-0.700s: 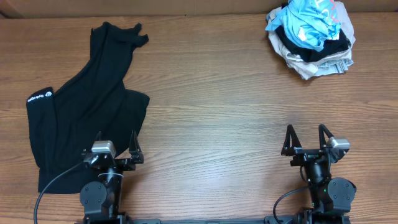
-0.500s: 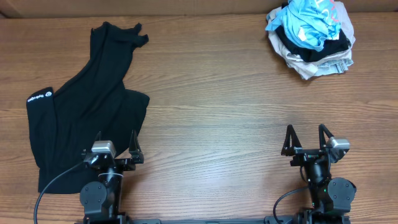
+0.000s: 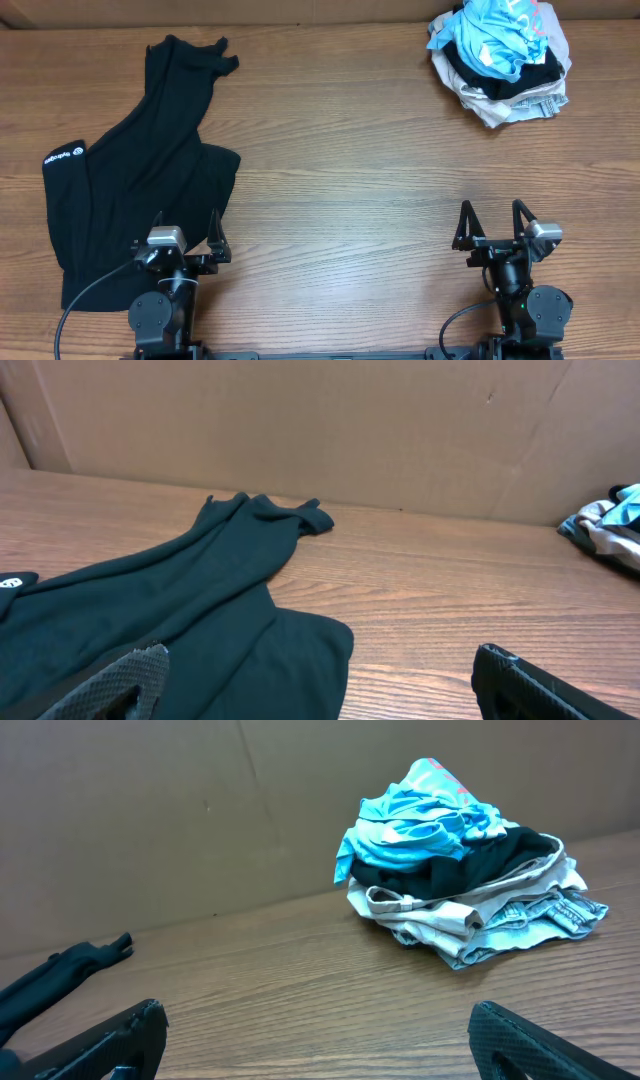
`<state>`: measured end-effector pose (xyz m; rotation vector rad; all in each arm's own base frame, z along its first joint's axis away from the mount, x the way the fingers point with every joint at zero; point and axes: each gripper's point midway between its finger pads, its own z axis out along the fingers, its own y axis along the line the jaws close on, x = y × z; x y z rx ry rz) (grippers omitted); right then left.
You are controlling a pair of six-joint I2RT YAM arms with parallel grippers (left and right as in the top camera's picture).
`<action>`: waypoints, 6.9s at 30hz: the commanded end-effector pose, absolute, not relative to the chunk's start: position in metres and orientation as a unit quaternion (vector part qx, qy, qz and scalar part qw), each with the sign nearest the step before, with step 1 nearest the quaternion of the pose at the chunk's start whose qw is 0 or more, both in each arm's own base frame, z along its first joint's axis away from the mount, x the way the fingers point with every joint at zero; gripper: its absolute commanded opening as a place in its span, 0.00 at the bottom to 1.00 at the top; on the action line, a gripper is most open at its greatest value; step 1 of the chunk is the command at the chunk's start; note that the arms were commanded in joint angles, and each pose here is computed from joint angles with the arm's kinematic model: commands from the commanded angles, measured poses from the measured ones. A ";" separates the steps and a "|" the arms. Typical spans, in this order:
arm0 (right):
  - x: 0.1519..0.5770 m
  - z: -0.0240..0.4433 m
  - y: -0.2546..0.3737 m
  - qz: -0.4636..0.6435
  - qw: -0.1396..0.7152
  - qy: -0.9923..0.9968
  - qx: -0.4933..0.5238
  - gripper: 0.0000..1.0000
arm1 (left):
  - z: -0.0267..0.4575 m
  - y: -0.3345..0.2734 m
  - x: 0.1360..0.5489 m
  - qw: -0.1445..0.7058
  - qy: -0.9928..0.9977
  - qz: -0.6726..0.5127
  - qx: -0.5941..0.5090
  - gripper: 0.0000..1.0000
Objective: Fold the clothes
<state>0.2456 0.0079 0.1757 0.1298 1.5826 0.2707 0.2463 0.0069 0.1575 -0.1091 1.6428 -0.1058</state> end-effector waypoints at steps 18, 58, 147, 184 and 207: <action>0.246 0.174 0.003 0.109 0.697 0.705 0.067 1.00 | 0.158 0.007 0.246 0.680 0.729 -0.048 -0.052 1.00; 0.238 0.211 0.021 0.145 0.719 0.679 0.024 1.00 | 0.181 0.001 0.238 0.676 0.733 -0.061 -0.041 1.00; 0.335 0.177 0.019 0.166 0.290 0.936 0.107 0.77 | 0.007 -0.212 0.367 0.066 0.964 -0.137 0.217 0.04; 0.328 0.180 0.073 0.224 0.268 0.935 0.061 0.85 | 0.190 -0.019 0.529 0.251 0.965 0.030 -0.068 0.96; 0.322 0.175 0.071 0.217 0.254 0.940 0.066 0.72 | 0.030 0.082 0.577 0.202 0.956 0.029 -0.210 0.44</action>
